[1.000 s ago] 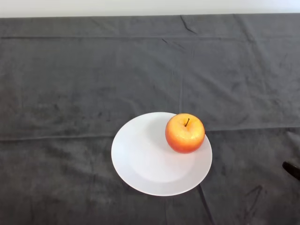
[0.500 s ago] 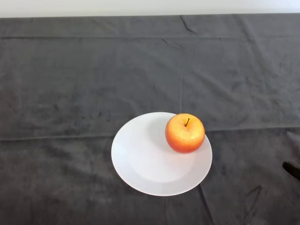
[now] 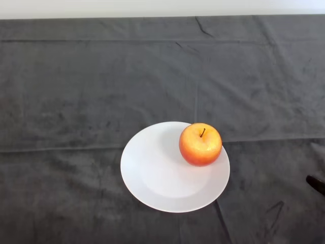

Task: Move the apple to the plate

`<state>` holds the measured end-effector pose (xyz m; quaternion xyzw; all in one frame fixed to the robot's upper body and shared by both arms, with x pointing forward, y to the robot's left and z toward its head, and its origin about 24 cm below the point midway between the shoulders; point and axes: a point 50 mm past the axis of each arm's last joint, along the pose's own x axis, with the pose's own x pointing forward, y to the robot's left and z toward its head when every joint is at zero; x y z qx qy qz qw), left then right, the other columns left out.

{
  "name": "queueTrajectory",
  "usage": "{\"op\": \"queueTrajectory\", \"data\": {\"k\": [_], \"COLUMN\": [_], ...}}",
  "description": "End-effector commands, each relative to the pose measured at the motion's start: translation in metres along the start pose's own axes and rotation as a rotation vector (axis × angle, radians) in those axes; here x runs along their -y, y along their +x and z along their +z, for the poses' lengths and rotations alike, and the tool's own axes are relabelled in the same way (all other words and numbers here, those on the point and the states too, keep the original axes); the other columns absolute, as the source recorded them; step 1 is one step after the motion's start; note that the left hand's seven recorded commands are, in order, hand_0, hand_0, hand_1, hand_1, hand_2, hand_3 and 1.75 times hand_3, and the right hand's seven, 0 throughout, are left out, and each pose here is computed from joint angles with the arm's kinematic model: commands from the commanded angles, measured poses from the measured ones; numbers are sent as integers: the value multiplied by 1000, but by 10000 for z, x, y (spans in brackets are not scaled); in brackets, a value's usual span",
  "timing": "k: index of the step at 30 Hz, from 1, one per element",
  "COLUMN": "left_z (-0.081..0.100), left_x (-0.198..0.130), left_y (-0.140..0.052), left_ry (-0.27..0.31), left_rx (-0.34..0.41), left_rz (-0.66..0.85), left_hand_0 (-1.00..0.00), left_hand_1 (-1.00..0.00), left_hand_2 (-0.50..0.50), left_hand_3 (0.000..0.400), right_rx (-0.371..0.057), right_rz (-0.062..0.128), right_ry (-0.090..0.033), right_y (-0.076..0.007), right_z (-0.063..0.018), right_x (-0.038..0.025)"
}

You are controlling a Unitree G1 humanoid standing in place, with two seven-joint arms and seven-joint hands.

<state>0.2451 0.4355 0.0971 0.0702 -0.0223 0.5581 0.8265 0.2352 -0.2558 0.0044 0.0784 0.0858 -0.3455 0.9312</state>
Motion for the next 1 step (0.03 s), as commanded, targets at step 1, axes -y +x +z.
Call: {"op": "queueTrajectory", "data": {"k": [1], "left_z": [253], "left_x": [-70], "left_y": [148], "left_ry": [-1], "left_rx": [71], "left_rz": [19], "left_hand_0": [0], "left_hand_1": [0], "left_hand_2": [0], "left_hand_3": [0], "right_rx": [-88], "right_rz": [-26], "right_ry": [-15], "right_y": [-42], "right_z": [-181], "right_x": [78]}}
